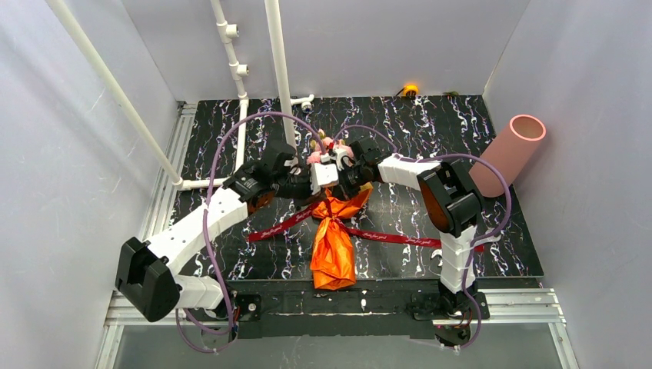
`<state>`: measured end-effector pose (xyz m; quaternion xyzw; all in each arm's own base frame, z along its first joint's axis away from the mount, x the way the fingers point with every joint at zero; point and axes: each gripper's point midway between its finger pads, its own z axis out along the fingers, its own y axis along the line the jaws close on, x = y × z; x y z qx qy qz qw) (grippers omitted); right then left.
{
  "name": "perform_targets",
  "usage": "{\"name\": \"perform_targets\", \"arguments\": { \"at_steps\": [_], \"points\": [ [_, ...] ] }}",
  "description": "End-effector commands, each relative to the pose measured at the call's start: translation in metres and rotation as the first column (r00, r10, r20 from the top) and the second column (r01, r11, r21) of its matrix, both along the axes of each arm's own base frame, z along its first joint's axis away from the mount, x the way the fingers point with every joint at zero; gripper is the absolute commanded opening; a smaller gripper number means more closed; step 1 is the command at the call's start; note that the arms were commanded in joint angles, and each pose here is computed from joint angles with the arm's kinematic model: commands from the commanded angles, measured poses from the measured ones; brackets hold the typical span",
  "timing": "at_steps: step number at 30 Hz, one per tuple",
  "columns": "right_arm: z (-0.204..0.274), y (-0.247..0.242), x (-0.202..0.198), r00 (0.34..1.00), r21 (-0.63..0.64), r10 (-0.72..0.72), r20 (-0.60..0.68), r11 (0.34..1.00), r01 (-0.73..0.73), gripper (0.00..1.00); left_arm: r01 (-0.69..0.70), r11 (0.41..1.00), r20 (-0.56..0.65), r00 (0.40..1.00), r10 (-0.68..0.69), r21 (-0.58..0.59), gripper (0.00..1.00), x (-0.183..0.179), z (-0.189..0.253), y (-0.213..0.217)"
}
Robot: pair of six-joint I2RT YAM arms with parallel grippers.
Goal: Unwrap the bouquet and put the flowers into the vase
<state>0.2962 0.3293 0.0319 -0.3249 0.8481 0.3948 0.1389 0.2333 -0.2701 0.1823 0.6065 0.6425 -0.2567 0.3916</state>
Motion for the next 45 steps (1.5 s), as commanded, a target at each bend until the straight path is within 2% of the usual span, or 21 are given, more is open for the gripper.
{"name": "perform_targets", "arguments": {
  "at_steps": [1, 5, 8, 10, 12, 13, 14, 15, 16, 20, 23, 30, 32, 34, 36, 40, 41, 45],
  "points": [
    [-0.063, -0.056, -0.01, 0.999, -0.292, -0.039, -0.003, 0.956, 0.037, 0.01, -0.018, 0.979, 0.008, 1.0, 0.02, -0.205, 0.0, 0.006, 0.076, -0.018],
    [-0.064, -0.059, -0.01, 1.0, -0.301, -0.027, 0.002, 0.953, 0.027, 0.01, -0.138, 0.982, -0.063, 0.989, 0.131, -0.125, 0.0, 0.02, 0.029, 0.012],
    [-0.063, -0.059, -0.008, 1.0, -0.3, -0.028, 0.006, 0.953, 0.029, 0.01, -0.206, 0.979, -0.123, 0.971, 0.204, -0.003, 0.0, 0.021, -0.017, 0.043],
    [-0.06, -0.057, -0.007, 1.0, -0.292, -0.028, 0.007, 0.956, 0.029, 0.01, -0.162, 0.985, -0.127, 0.977, 0.17, 0.065, 0.0, 0.009, -0.042, 0.055],
    [-0.057, -0.054, -0.006, 1.0, -0.279, -0.028, 0.004, 0.96, 0.028, 0.01, -0.094, 0.992, -0.108, 0.989, 0.103, 0.085, 0.0, -0.003, -0.054, 0.06],
    [-0.055, -0.052, -0.006, 1.0, -0.271, -0.029, 0.001, 0.962, 0.028, 0.01, -0.076, 0.994, -0.097, 0.992, 0.083, 0.072, 0.08, -0.004, -0.051, 0.058],
    [-0.053, -0.051, -0.006, 1.0, -0.266, -0.031, -0.001, 0.964, 0.029, 0.01, -0.049, 0.998, -0.091, 0.994, 0.053, 0.044, 0.36, -0.006, -0.044, 0.054],
    [-0.052, -0.05, -0.006, 0.999, -0.26, -0.032, -0.003, 0.965, 0.03, 0.01, -0.03, 0.999, -0.077, 0.997, 0.032, 0.023, 0.57, -0.006, -0.036, 0.049],
    [-0.051, -0.049, -0.006, 0.999, -0.253, -0.033, -0.009, 0.967, 0.03, 0.01, -0.016, 1.0, -0.054, 0.998, 0.016, 0.011, 0.67, -0.005, -0.029, 0.044],
    [-0.045, -0.044, -0.007, 0.999, -0.226, -0.037, -0.018, 0.974, 0.032, 0.01, 0.076, 0.997, 0.077, 0.994, -0.077, 0.017, 0.71, 0.0, -0.021, 0.022],
    [-0.042, -0.04, -0.005, 0.999, -0.21, -0.036, -0.014, 0.977, 0.033, 0.01, 0.159, 0.986, 0.134, 0.977, -0.164, 0.045, 0.7, 0.005, -0.031, 0.008],
    [-0.037, -0.037, -0.002, 1.0, -0.195, -0.018, -0.007, 0.981, 0.017, 0.01, 0.295, 0.95, 0.175, 0.934, -0.31, 0.106, 0.67, 0.028, -0.06, -0.014],
    [-0.038, -0.037, -0.003, 1.0, -0.194, -0.013, -0.011, 0.981, 0.011, 0.01, 0.348, 0.92, 0.174, 0.909, -0.378, 0.178, 0.6, 0.034, -0.083, -0.013],
    [-0.04, -0.038, -0.003, 1.0, -0.199, -0.01, -0.008, 0.98, 0.008, 0.01, 0.35, 0.913, 0.167, 0.907, -0.386, 0.209, 0.54, 0.037, -0.093, -0.011],
    [-0.041, -0.039, -0.003, 1.0, -0.206, -0.012, -0.008, 0.979, 0.011, 0.01, 0.35, 0.91, 0.165, 0.906, -0.389, 0.222, 0.44, 0.039, -0.097, -0.01],
    [-0.047, -0.043, -0.004, 1.0, -0.226, -0.019, -0.009, 0.974, 0.017, 0.01, 0.344, 0.919, 0.172, 0.91, -0.376, 0.19, 0.04, 0.036, -0.08, -0.013],
    [-0.049, -0.044, -0.004, 1.0, -0.233, -0.021, -0.008, 0.972, 0.019, 0.01, 0.339, 0.924, 0.185, 0.911, -0.369, 0.178, 0.0, 0.035, -0.071, -0.014],
    [-0.059, -0.049, -0.004, 0.999, -0.265, -0.038, -0.008, 0.964, 0.034, 0.01, 0.333, 0.939, 0.221, 0.913, -0.343, 0.083, 0.0, 0.022, -0.026, -0.03]
  ]
}}
